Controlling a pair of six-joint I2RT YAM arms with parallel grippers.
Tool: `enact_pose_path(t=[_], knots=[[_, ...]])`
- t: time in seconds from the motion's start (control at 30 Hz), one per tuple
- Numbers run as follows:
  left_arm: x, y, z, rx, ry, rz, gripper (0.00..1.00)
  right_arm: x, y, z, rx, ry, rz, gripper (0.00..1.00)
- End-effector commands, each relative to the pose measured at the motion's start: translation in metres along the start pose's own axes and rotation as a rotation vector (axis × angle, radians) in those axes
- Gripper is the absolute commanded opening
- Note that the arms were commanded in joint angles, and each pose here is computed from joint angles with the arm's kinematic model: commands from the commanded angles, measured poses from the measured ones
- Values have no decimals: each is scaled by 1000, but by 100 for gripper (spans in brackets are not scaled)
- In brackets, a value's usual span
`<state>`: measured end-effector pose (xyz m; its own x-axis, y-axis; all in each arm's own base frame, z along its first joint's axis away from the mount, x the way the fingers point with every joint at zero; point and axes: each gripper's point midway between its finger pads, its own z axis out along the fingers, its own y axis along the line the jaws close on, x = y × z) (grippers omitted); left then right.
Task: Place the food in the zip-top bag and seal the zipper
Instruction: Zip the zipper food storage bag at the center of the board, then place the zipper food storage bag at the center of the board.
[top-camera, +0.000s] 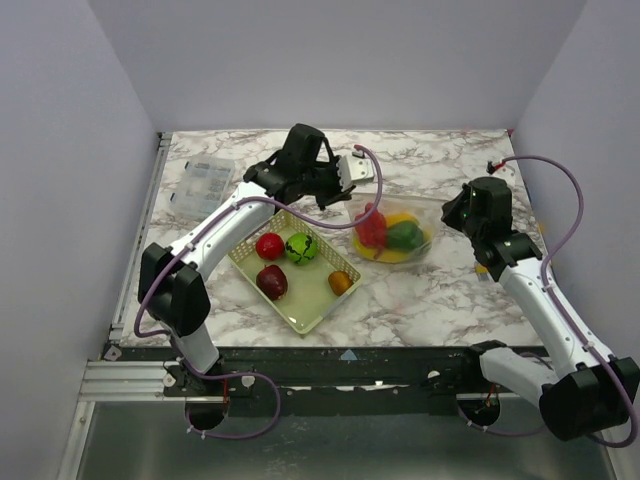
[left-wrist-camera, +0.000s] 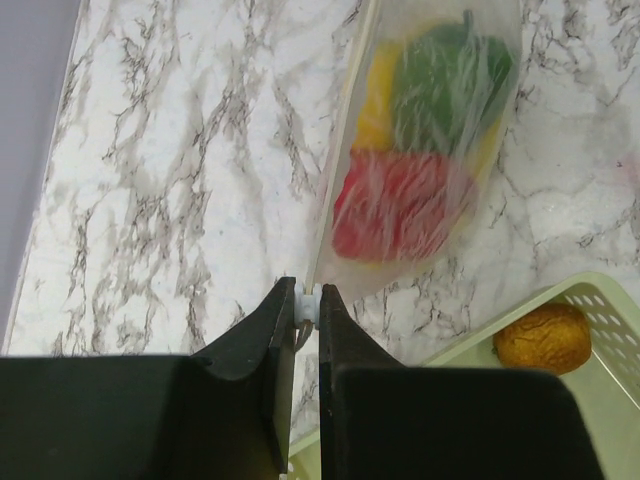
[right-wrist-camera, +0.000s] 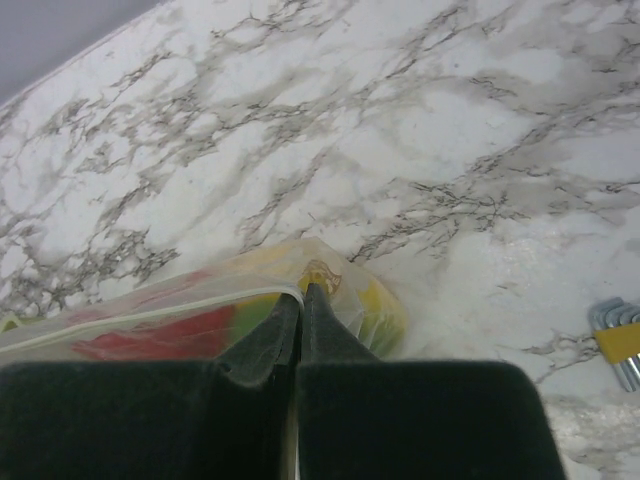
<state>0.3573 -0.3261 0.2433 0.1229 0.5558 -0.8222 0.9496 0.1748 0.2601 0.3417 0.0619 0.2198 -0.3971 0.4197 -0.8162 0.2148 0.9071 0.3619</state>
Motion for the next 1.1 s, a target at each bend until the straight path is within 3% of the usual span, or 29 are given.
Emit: enact_pose_path(t=[0.0,0.1,0.2,0.3,0.4,0.53,0.73,0.93,1.07], knots=[[18,23,-30,-127,81,-39,0,2,-51,-2,171,-12,-41,0],[14,23,-30,-122,64,-58,3,4,-50,-3,162,-5,-48,0],[1,21,-29,-98,20,-100,25,2,-42,-1,121,5,-68,0],[-11,26,-32,-133,-12,-168,40,-2,-35,1,98,9,-75,0],[-25,28,-39,-169,-53,-218,98,-1,-33,6,100,27,-74,0],[-46,28,-59,-246,-93,-288,99,3,-43,16,172,49,-57,0],[-78,29,-106,-391,-194,-585,99,8,-99,31,378,104,-10,0],[-94,4,-158,-455,-361,-593,99,19,-184,26,621,153,26,0],[-107,-19,-198,-483,-514,-532,99,34,-205,30,628,195,119,1]])
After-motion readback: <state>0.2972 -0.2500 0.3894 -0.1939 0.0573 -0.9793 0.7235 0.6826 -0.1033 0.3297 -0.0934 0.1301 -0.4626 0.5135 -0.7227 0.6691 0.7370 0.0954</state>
